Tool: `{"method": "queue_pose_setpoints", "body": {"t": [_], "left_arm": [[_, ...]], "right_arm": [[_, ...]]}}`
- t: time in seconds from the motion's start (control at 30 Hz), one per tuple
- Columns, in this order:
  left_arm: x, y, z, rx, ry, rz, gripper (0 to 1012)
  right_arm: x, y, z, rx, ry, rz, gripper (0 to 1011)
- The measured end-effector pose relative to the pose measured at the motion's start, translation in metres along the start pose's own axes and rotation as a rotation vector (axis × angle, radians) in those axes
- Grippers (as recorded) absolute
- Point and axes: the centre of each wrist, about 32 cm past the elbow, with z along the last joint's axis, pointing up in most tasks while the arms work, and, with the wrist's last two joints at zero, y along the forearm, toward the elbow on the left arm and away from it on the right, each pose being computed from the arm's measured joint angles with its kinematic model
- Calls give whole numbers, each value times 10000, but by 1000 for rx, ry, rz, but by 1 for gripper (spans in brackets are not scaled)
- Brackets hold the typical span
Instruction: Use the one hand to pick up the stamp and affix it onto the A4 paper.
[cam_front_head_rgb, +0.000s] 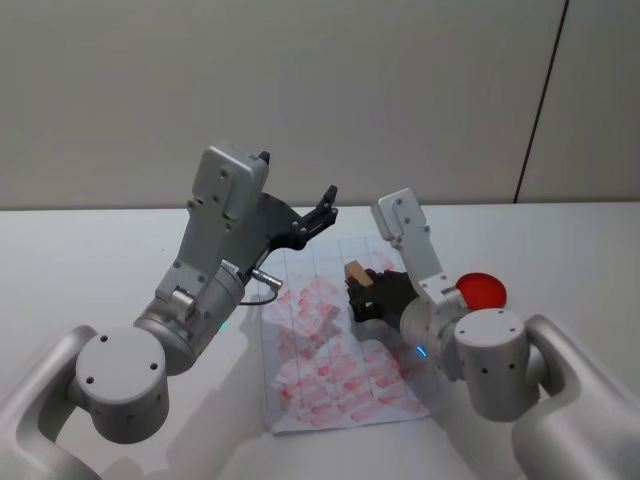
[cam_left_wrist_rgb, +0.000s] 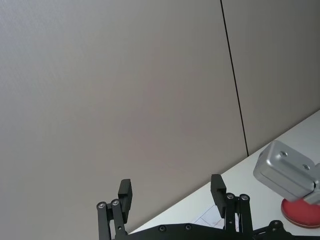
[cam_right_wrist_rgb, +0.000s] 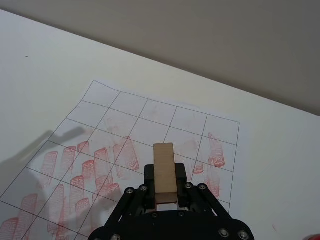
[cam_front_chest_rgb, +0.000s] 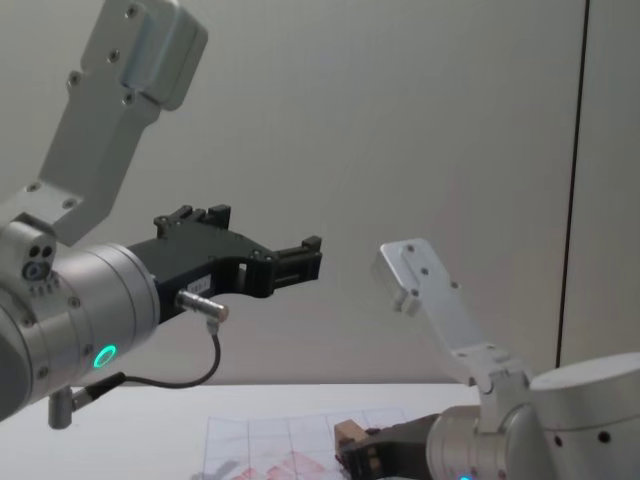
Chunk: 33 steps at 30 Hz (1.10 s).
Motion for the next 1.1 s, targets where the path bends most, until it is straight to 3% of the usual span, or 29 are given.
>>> {"method": "queue_pose_setpoints", "body": {"t": [0.77,1.1], "left_arm": [[0,0,0,0,0,0,1001],[0,0,0,0,0,0,1001]], "right_arm": [[-22,90,-81,-27,9,9,218],[15,18,-1,4,57,13,218]]}}
